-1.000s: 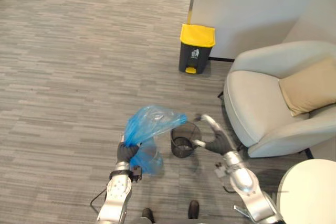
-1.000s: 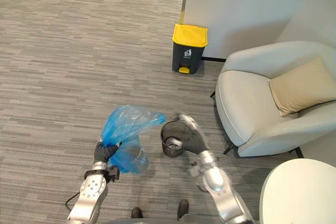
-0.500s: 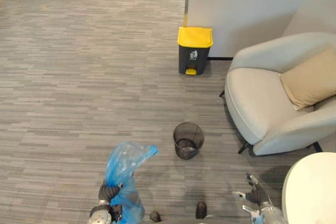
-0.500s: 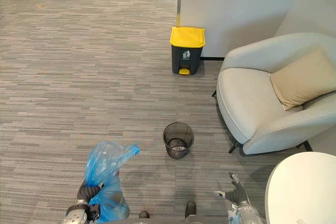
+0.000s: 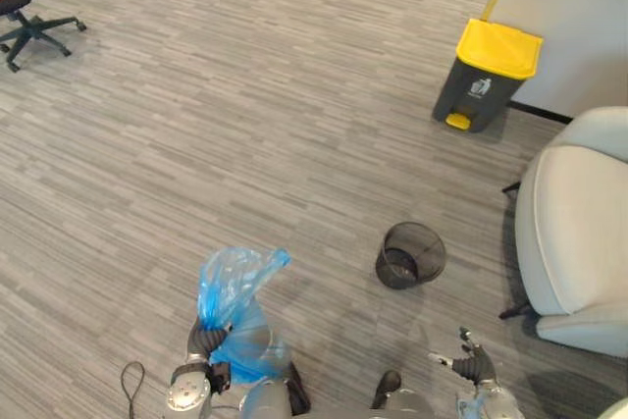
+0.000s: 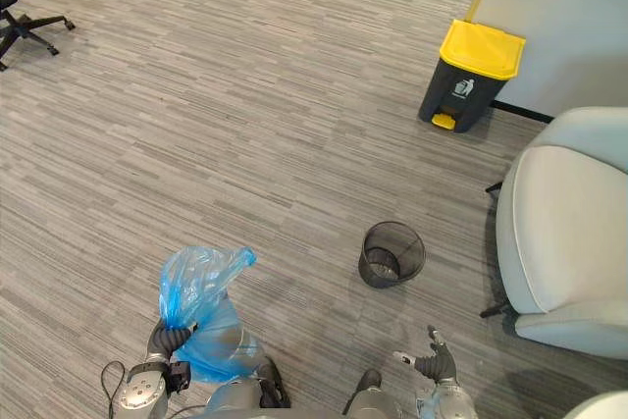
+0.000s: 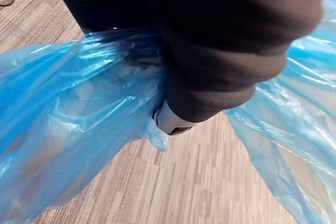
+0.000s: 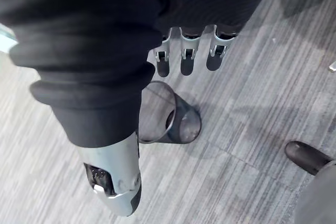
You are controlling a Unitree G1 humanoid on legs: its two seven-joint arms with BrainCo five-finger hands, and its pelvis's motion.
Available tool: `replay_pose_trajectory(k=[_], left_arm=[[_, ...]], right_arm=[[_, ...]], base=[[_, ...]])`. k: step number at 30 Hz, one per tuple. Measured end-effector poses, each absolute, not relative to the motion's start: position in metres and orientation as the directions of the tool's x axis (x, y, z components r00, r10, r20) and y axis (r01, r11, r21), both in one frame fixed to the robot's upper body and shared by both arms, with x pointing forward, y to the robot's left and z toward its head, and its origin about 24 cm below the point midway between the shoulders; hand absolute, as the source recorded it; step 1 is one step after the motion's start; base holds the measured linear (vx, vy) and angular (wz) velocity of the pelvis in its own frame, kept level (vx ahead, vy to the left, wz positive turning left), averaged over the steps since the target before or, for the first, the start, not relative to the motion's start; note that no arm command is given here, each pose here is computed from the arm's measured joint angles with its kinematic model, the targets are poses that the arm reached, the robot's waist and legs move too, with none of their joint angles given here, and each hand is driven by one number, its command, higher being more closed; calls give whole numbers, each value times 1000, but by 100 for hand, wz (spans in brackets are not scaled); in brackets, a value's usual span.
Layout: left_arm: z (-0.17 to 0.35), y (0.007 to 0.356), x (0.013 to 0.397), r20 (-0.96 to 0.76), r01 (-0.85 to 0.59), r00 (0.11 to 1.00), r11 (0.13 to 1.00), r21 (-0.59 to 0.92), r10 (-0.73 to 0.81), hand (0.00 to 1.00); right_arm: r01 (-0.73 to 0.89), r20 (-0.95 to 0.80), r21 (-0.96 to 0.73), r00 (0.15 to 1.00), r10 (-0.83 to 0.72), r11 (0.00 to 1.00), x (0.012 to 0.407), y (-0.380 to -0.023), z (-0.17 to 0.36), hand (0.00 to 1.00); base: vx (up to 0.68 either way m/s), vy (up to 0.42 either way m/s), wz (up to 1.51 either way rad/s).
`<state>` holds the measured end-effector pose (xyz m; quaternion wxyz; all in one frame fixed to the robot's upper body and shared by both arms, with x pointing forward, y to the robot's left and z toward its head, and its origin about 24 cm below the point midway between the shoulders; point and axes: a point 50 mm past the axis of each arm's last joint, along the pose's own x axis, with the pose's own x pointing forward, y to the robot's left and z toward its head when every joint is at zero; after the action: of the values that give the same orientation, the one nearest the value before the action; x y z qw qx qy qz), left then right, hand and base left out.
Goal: Gather rubbish on tea table into small bin, then transfer packed bag to large trash can.
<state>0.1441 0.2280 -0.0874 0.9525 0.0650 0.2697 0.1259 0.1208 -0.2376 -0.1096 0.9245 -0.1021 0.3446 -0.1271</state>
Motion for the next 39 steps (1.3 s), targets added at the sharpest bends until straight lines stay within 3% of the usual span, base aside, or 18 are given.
replay_pose_trajectory(k=[9, 12, 17, 22, 28, 39], left_arm=[[-77, 235, 155, -458, -146, 854, 959, 242, 246, 100], [-81, 236, 161, -471, -149, 846, 959, 242, 250, 100], [-85, 211, 164, -476, -164, 851, 974, 158, 221, 100], [-84, 202, 166, -468, -165, 860, 978, 127, 206, 100], [-90, 191, 154, -499, -153, 847, 983, 103, 185, 100], [-76, 211, 167, -441, -110, 878, 975, 192, 186, 100]], right_arm=[[165, -578, -247, 766, -282, 955, 139, -224, -104, 0], [151, -611, -264, 738, -286, 953, 133, -227, -111, 0], [117, -572, -319, 767, -290, 940, 139, -237, -101, 0], [131, -500, -304, 821, -275, 944, 151, -226, -88, 0], [134, -518, -317, 805, -290, 939, 143, -231, -91, 0], [85, -567, -291, 787, -243, 953, 145, -211, -103, 0]], base=[[244, 24, 7], [457, -107, 59], [542, -205, 10], [312, -128, -69], [425, 201, -124], [397, 166, -82]])
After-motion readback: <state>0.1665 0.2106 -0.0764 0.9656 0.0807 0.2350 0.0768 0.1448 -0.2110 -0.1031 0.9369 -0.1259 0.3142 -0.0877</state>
